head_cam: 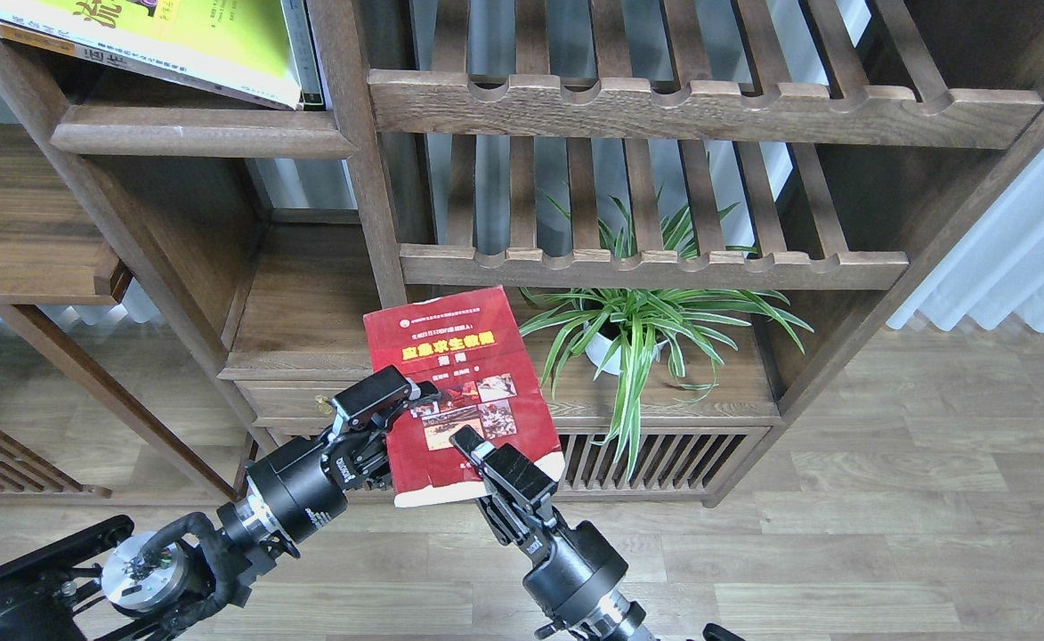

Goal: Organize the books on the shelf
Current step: 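Grasp the red book with the left gripper next to the right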

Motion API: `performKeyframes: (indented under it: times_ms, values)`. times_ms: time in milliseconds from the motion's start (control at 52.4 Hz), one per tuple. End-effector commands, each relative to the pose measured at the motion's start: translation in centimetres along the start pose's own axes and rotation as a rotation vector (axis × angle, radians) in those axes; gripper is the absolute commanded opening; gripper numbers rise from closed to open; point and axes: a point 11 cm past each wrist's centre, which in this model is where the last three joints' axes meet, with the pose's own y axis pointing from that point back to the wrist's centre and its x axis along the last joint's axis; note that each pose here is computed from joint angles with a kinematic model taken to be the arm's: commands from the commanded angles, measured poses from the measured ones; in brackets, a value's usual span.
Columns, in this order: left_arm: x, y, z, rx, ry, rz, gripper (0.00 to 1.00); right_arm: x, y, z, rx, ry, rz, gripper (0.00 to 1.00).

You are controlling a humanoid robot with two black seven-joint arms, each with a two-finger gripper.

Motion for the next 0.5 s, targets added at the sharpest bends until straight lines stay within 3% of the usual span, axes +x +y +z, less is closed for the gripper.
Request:
performKeyframes:
  times_ms: [0, 134, 248, 477]
  values:
    - [0.29, 0.09, -0.33, 0.008, 0.005, 0.008, 0.09, -0.01, -0.02, 0.04, -0.002, 0.0, -0.001, 0.04]
    - [0.34, 0.16, -0.29, 0.004, 0.005, 0.01, 0.09, -0.07, -0.09, -0.15, 0.003, 0.003, -0.003, 0.08]
    - [0.41, 0.33, -0.16, -0.001, 0.004, 0.014, 0.09, 0.15, -0.03, 0.08, -0.005, 0.006, 0.003, 0.38]
    - [0.46, 0.47, 0.04, -0.004, -0.002, 0.019, 0.09, -0.2, -0.64, 0.11, -0.008, 0.007, -0.012, 0.57]
